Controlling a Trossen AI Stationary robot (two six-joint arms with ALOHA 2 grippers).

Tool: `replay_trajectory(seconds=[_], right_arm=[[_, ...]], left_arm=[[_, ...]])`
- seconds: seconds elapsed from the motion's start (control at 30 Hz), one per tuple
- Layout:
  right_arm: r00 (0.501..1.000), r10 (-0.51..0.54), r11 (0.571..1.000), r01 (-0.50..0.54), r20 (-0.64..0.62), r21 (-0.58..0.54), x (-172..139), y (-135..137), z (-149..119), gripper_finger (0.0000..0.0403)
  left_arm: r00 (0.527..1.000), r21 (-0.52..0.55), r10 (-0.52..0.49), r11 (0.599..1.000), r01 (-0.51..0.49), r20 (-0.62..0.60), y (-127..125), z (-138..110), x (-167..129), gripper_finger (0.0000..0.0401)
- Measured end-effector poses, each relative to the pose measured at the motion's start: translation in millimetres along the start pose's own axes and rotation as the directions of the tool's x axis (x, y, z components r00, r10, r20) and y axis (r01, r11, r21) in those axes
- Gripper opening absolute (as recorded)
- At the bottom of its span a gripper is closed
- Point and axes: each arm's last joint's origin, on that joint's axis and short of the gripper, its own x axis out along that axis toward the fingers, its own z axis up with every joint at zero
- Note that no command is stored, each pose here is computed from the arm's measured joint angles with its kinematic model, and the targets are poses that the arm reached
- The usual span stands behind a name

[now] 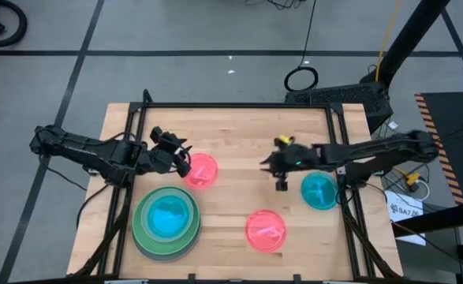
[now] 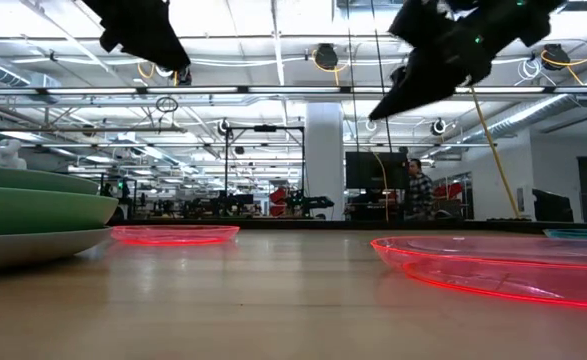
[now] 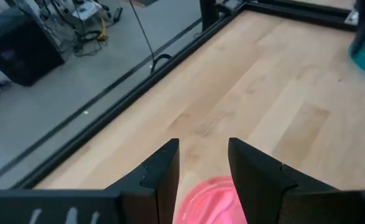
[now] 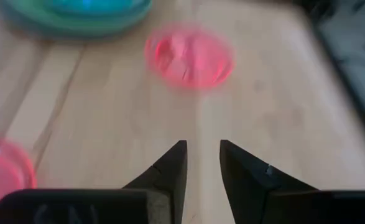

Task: Stack plastic plates
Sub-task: Stack the top pink plate on the transparent blue plate

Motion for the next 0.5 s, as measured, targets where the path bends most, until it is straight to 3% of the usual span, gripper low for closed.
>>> replay_trajectory(seconds=[0.33, 0.5], right_arm=[[0.93, -0.11, 0.99, 0.134, 0.35, -0.045, -68.1, -20.6, 5.7, 0.0088], [0.89, -0.002, 0.989, 0.068, 0.456, -0.13, -84.7, -17.6, -5.2, 0.0088]], left_arm=[[0.998, -0.122, -0.038, 0.992, 0.032, -0.049, 7.8, 6.6, 18.7, 0.0145], [0.991, -0.126, -0.058, 0.991, 0.043, -0.121, 5.3, 3.7, 36.7, 0.0145]])
